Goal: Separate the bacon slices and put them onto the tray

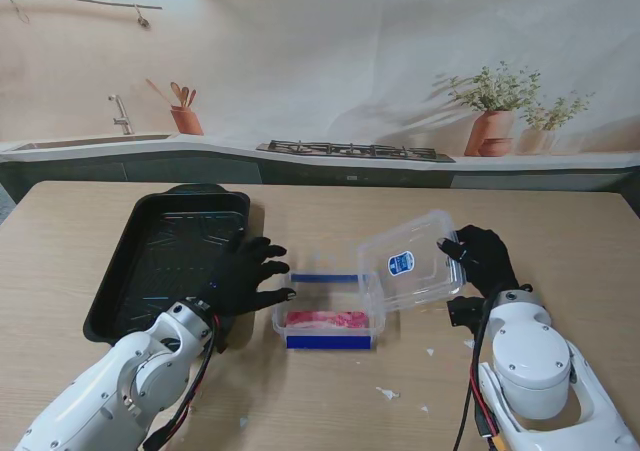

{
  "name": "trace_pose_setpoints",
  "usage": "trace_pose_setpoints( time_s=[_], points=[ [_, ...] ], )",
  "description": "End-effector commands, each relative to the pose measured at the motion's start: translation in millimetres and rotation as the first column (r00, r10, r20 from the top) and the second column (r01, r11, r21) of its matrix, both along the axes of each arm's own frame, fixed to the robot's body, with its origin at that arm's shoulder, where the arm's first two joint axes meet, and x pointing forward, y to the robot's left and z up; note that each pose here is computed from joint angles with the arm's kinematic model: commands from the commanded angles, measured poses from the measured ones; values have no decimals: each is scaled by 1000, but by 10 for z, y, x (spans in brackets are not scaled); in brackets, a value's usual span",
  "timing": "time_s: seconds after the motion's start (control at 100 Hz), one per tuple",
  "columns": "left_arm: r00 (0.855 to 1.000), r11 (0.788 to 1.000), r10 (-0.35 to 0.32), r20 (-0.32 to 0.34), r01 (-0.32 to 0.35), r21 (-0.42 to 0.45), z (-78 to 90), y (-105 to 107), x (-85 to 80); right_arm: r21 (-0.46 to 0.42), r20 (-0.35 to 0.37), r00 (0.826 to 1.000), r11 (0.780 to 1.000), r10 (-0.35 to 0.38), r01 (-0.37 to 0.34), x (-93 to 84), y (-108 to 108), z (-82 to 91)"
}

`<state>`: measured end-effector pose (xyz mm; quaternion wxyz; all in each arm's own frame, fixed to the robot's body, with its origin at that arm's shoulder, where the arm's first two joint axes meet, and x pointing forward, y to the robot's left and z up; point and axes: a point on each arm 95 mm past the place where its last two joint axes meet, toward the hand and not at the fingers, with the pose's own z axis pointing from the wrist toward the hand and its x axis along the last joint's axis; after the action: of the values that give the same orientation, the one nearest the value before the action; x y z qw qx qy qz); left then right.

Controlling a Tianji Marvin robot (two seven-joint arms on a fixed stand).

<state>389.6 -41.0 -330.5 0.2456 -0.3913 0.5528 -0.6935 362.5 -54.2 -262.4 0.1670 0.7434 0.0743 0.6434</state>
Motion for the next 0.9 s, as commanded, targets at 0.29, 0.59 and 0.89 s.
trace_pose_setpoints(
  time_s=[0.29,0.59,0.89],
  points=[
    [1000,1000,-14,-26,14,5,-27,-64,0,57,12,995,993,-100,99,-149,-270,-161],
    [999,1000,-16,-28,17,9,-34,-81,0,70,19,986,984,-166,165,-247,-406,-283],
    [1000,1000,-19,-25,19,9,-30,-83,1,16,-88,963,966,-256,258,-255,-518,-554]
  ],
)
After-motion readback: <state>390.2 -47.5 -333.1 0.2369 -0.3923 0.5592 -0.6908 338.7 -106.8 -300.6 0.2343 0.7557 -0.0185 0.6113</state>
